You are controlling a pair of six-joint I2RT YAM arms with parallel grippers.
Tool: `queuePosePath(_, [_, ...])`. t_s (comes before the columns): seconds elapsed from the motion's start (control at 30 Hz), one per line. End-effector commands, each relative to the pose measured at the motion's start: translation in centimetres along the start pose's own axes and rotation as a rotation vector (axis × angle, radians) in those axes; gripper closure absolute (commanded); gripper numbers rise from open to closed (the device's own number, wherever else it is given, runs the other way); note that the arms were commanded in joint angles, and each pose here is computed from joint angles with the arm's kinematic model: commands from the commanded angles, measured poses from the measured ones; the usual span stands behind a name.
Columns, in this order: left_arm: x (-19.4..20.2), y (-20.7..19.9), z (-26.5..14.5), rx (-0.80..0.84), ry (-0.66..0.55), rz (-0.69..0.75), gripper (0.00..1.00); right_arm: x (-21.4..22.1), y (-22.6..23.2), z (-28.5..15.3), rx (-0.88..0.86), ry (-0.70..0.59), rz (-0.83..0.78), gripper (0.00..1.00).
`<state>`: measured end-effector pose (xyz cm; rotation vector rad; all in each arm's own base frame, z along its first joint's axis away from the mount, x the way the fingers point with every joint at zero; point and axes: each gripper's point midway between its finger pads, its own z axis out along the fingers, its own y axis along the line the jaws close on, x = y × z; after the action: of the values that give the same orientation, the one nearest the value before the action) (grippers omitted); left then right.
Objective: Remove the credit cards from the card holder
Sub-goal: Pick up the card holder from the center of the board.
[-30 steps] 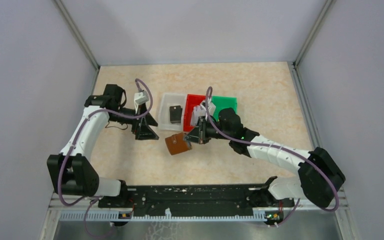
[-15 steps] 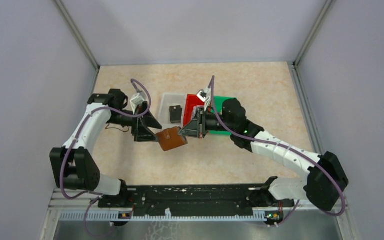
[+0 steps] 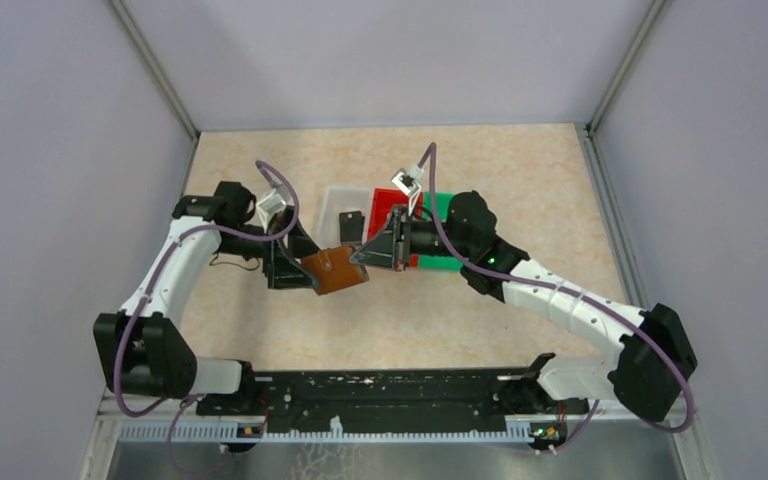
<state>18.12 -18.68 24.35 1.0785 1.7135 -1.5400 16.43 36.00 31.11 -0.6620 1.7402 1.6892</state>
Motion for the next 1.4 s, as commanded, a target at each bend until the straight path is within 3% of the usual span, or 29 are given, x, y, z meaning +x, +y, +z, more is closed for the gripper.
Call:
queuePosePath(0.0, [-1.8,-1.9,0.5,0.074,-0.073,0.011,0.05,-2.9,3.2,0.4,-0.084,-0.083,-0.100,1.00])
queuePosePath(0.07, [-2.4,-2.2,0.4,0.077,-0.083,0.030,0.14,-2.7,2.4,0.4,-0.053,-0.086,-0.098,1.00])
queuePosePath(0.13, [-2.8,-2.5,0.3,0.079,-0.092,0.056,0.28,-2.5,1.6,0.2,-0.015,-0.093,-0.101,1.00])
queuePosePath(0.23, [-3.2,-2.6,0.3,0.075,-0.087,0.072,0.61,-2.1,0.4,-0.1,0.044,-0.100,-0.103,1.00])
queuePosePath(0.3, [-3.3,-2.4,0.2,0.068,-0.077,0.071,0.79,-2.2,0.0,-0.3,0.075,-0.102,-0.112,1.00])
queuePosePath(0.33, [-3.4,-2.3,0.2,0.065,-0.072,0.078,0.86,-2.1,-0.3,-0.4,0.092,-0.096,-0.117,0.93])
queuePosePath(0.43, [-3.4,-2.3,0.1,0.047,-0.050,0.098,1.00,-2.0,-1.2,-0.7,0.159,-0.063,-0.158,0.60])
queuePosePath(0.53, [-3.3,-2.5,-0.1,0.031,-0.033,0.139,1.00,-2.3,-2.0,-1.2,0.235,0.003,-0.237,0.27])
queuePosePath(0.63, [-3.0,-2.6,-0.1,0.022,-0.022,0.173,1.00,-2.9,-1.6,-1.4,0.236,0.099,-0.319,0.13])
queuePosePath(0.77, [-1.5,-3.1,0.5,0.029,0.046,0.221,1.00,-2.4,-1.6,-0.2,0.178,0.278,-0.368,0.08])
queuePosePath(0.93, [-0.5,-3.7,0.9,0.033,0.117,0.293,1.00,-1.3,-1.0,0.7,0.082,0.412,-0.385,0.06])
queuePosePath(1.37, [-0.2,-2.2,0.6,-0.032,0.204,0.426,1.00,2.8,0.9,2.5,-0.047,0.531,-0.365,0.08])
